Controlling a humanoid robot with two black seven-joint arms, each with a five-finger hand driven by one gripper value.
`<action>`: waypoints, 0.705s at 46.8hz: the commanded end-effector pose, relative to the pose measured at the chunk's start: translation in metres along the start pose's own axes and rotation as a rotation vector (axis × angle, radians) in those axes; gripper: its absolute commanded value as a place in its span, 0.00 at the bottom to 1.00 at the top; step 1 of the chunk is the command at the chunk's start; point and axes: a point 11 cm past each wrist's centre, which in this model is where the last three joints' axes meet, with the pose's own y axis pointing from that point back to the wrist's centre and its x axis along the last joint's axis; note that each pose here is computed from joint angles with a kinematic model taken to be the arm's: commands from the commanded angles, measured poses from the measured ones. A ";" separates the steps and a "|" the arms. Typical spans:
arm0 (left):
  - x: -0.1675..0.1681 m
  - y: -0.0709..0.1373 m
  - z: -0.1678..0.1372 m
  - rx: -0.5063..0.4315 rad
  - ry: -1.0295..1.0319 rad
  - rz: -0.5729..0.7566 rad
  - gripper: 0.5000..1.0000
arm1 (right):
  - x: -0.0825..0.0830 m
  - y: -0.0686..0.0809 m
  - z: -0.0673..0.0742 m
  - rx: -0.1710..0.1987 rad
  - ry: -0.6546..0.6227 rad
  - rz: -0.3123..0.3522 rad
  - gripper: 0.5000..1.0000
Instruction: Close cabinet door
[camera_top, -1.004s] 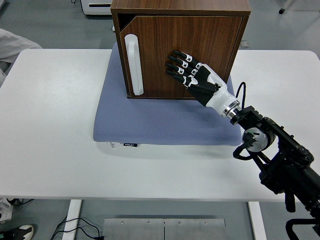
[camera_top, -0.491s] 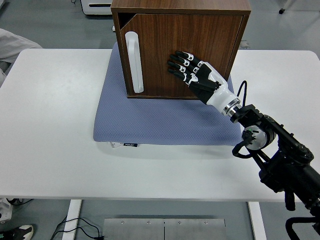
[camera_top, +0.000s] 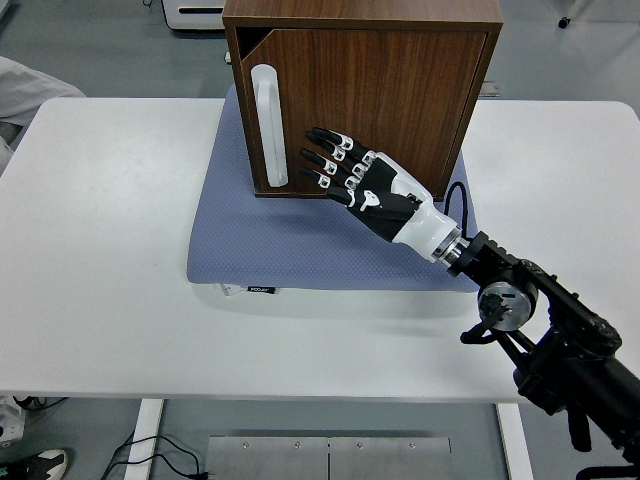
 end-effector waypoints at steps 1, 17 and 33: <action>0.000 0.000 0.000 0.001 0.001 0.000 1.00 | -0.001 0.007 0.000 0.005 -0.004 0.002 1.00; 0.000 0.000 0.000 -0.001 -0.001 0.000 1.00 | 0.032 0.078 -0.032 0.049 0.058 0.132 1.00; 0.000 0.000 0.000 -0.001 -0.001 0.000 1.00 | 0.057 0.145 -0.048 0.089 0.079 0.283 1.00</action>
